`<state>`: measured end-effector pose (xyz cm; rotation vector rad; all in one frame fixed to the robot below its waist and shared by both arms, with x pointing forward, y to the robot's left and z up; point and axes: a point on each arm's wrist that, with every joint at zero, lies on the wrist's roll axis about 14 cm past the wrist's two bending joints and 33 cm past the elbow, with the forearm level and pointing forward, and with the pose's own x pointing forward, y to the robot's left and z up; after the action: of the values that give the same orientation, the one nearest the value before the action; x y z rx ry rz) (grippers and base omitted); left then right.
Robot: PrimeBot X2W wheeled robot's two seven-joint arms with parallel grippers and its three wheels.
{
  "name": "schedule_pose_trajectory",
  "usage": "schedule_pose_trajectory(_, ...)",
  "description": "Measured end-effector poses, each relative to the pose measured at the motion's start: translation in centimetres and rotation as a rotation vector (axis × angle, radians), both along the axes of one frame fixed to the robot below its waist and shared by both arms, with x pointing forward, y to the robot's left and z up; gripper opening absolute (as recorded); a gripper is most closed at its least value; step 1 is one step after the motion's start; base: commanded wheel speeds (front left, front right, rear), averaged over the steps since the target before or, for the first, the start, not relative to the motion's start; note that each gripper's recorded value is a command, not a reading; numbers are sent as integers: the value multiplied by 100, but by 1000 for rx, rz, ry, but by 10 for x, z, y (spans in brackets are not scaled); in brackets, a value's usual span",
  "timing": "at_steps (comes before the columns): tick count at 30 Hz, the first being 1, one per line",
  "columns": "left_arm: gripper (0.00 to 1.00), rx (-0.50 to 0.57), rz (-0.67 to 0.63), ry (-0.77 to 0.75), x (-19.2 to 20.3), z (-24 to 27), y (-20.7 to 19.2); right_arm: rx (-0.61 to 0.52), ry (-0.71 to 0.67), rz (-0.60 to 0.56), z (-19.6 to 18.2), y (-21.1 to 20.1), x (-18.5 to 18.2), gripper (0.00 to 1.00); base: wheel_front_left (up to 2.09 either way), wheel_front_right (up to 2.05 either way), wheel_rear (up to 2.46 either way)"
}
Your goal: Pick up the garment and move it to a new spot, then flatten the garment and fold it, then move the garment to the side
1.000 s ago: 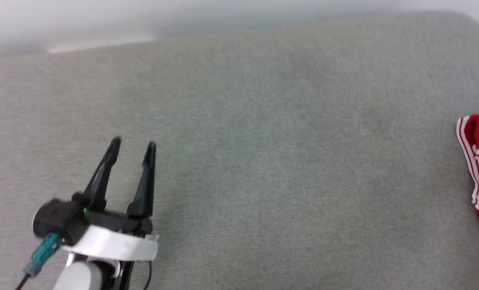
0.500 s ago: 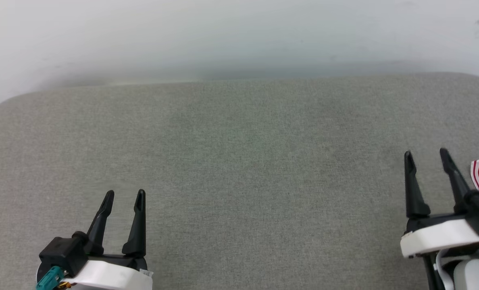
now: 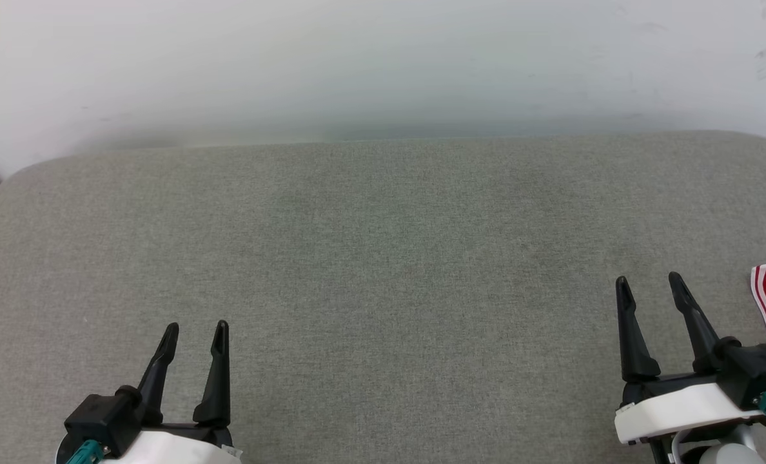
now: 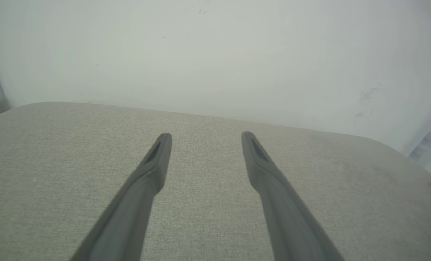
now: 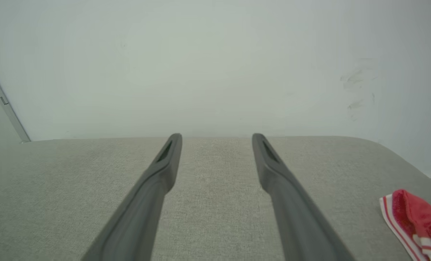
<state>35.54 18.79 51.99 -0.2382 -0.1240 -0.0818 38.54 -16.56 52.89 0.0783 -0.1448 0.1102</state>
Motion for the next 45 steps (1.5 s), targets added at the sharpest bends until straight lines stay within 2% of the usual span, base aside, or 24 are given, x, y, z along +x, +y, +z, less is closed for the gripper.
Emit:
schedule_pose_trajectory(30, 100, -10, 20, -11, -2, 3, -2, 25, 3, 11, -3, 4, -2, 100, 0, 0, 0)
schedule_pose_trajectory(31, 0, -8, 25, -15, -2, 4, -1, 25, 3, 11, -3, 4, -1, 0, 0, 0, 0)
schedule_pose_trajectory(36, 0, -30, 30, 44, -5, -14, -2, 30, 66, 7, -22, 3, -7, 0, 0, 0, 0)
schedule_pose_trajectory(45, 0, -185, 48, 88, -5, -22, 2, 207, 113, -18, -29, -4, -8, 0, 0, 0, 0)
